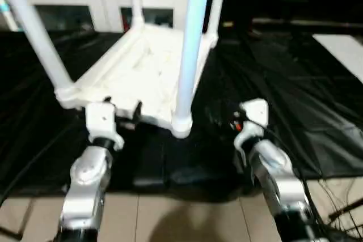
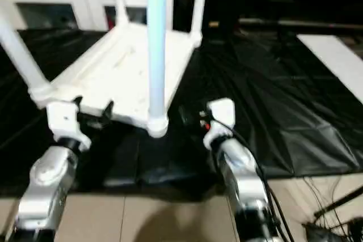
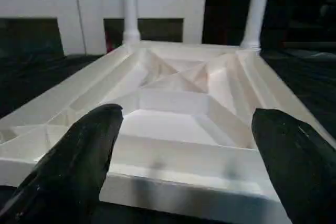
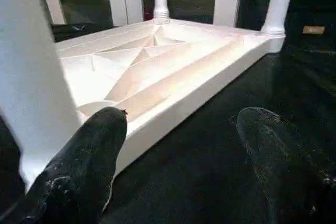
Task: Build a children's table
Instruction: Rotate table base
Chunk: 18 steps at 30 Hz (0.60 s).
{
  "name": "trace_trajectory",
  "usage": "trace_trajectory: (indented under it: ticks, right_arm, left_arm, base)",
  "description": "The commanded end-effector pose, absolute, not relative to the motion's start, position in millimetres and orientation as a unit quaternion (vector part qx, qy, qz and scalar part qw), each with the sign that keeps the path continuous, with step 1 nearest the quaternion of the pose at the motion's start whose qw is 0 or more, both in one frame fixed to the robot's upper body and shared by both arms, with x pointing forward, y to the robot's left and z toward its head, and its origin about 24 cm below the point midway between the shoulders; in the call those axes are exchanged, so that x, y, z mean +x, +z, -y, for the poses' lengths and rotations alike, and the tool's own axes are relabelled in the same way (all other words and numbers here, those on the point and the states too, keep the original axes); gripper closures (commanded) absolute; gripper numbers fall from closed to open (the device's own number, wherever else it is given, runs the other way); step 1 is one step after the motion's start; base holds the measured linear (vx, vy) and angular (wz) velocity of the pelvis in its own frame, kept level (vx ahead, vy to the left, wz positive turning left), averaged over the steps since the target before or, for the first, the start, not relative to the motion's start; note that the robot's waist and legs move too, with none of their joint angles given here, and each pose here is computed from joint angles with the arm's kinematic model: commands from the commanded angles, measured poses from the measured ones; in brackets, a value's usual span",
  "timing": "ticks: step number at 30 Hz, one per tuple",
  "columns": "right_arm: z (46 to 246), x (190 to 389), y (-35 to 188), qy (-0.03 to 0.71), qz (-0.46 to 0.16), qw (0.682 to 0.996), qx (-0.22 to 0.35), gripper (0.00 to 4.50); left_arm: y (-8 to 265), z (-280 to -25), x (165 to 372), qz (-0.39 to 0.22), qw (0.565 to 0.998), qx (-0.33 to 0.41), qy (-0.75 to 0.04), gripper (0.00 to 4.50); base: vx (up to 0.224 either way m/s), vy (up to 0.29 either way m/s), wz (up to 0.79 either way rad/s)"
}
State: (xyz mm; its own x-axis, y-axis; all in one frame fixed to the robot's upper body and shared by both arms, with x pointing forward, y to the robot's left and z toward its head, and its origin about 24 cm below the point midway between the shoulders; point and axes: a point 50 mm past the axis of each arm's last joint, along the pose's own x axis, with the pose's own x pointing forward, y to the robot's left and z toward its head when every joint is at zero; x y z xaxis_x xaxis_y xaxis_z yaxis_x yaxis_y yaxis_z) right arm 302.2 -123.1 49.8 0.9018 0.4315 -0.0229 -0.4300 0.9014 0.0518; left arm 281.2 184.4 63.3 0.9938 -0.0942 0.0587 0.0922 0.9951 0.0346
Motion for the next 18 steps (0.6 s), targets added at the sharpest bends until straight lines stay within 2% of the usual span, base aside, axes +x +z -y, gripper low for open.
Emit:
trace_trajectory:
  ticks: [1,9,15,18]
  right_arm:
    - [122.8,303.0,52.0,0.224,-0.016,0.974,0.015,0.71]
    - [127.9,302.7,51.8,0.222,-0.019,0.975,0.005,0.71]
    - [130.2,301.6,50.0,0.224,-0.022,0.974,-0.011,0.71]
    - [132.0,301.0,51.0,0.224,-0.021,0.974,-0.020,0.71]
  left_arm:
    - [59.5,-184.5,281.3,0.021,0.999,0.009,-0.048,0.07]
    - [58.5,-179.9,282.2,0.020,0.998,0.007,-0.056,0.07]
    - [57.3,-179.7,279.2,0.022,0.998,0.001,-0.062,0.07]
    - [54.0,-180.3,278.4,0.013,0.996,0.014,-0.086,0.07]
  base:
    - [0.141,0.017,0.01]
    - [0.156,-0.009,0.06]
    - [0.104,-0.033,-0.05]
    - [-0.025,0.011,-0.06]
